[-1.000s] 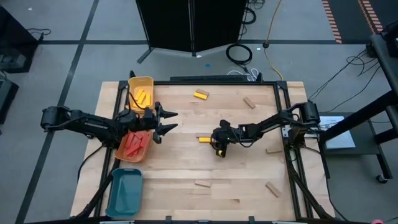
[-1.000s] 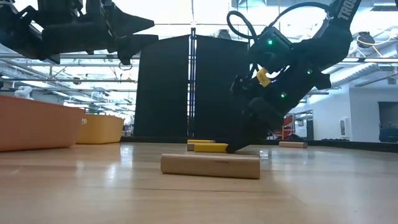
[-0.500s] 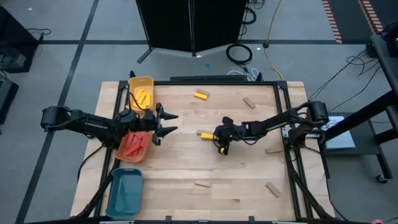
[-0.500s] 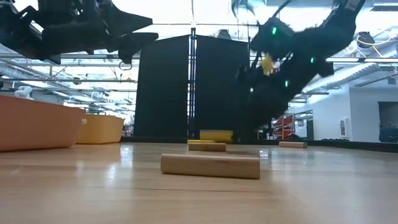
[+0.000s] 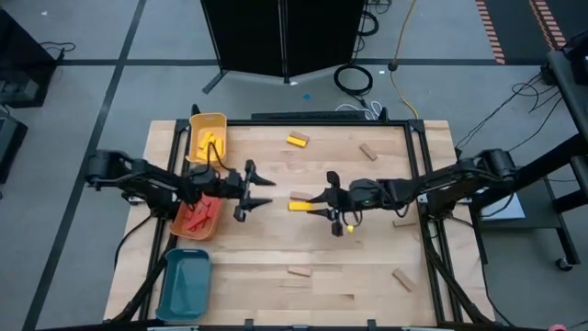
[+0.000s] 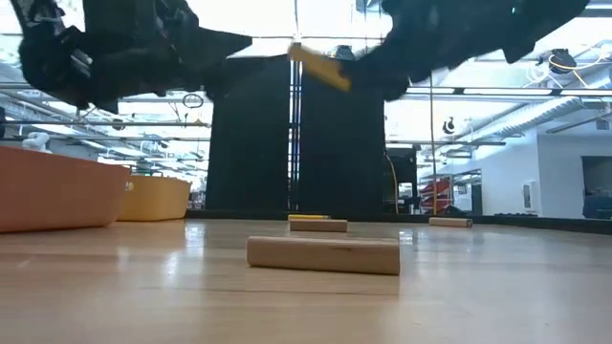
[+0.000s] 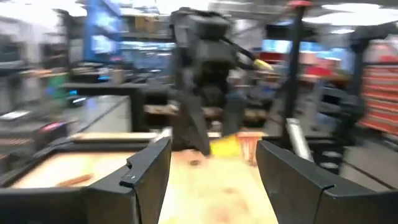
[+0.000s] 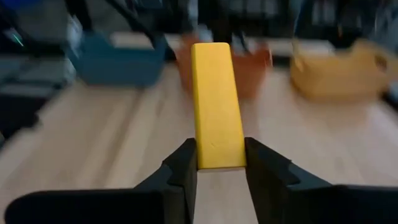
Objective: Sort blocks
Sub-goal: Put the center yellow block in the yellow bin
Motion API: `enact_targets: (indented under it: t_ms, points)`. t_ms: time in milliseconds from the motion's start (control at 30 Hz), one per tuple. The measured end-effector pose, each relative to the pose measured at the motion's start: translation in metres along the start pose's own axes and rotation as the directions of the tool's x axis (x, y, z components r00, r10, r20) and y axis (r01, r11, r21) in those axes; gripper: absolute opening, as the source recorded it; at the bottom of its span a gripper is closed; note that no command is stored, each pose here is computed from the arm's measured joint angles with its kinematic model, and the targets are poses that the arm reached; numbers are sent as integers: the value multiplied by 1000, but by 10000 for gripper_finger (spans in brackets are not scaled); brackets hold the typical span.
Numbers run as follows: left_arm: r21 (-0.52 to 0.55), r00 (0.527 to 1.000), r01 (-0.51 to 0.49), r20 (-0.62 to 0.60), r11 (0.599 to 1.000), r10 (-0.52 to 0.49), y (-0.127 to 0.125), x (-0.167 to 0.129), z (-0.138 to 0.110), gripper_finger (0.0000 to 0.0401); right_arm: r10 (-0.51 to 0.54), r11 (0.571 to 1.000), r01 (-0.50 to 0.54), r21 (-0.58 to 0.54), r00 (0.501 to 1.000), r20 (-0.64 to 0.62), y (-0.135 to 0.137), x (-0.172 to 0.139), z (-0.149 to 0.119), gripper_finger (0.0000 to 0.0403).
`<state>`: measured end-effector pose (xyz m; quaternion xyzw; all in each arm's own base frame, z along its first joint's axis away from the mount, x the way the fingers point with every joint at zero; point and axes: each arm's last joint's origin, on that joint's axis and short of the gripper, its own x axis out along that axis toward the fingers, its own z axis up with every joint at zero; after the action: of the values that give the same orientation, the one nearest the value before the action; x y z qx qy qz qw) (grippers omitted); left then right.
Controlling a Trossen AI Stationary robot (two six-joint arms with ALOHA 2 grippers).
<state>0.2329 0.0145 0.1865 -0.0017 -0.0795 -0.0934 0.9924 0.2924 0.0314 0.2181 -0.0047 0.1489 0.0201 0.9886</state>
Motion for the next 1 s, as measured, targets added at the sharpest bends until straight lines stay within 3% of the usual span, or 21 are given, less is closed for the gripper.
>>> enact_targets:
  t_ms: [167,300,500,700,800,1000]
  points:
    - [47,996,84,18,995,-85,-7,32,-6,232,26,1000,-23,-14,976,217,10,-1,20,92]
    - [42,994,102,35,994,-104,-8,56,-6,232,29,999,-31,5,958,285,12,-3,26,92]
    - [65,992,111,59,992,-115,-14,75,-4,232,13,1000,-18,12,958,288,17,-3,26,93]
    - [93,993,36,109,995,-46,-18,78,1,232,-66,998,59,32,958,281,22,-4,25,93]
    - [103,990,28,138,994,-42,-21,78,4,232,-133,991,126,44,952,274,24,-5,24,93]
    - [110,981,24,188,994,-45,-22,77,9,232,-167,986,158,54,949,267,25,-5,24,93]
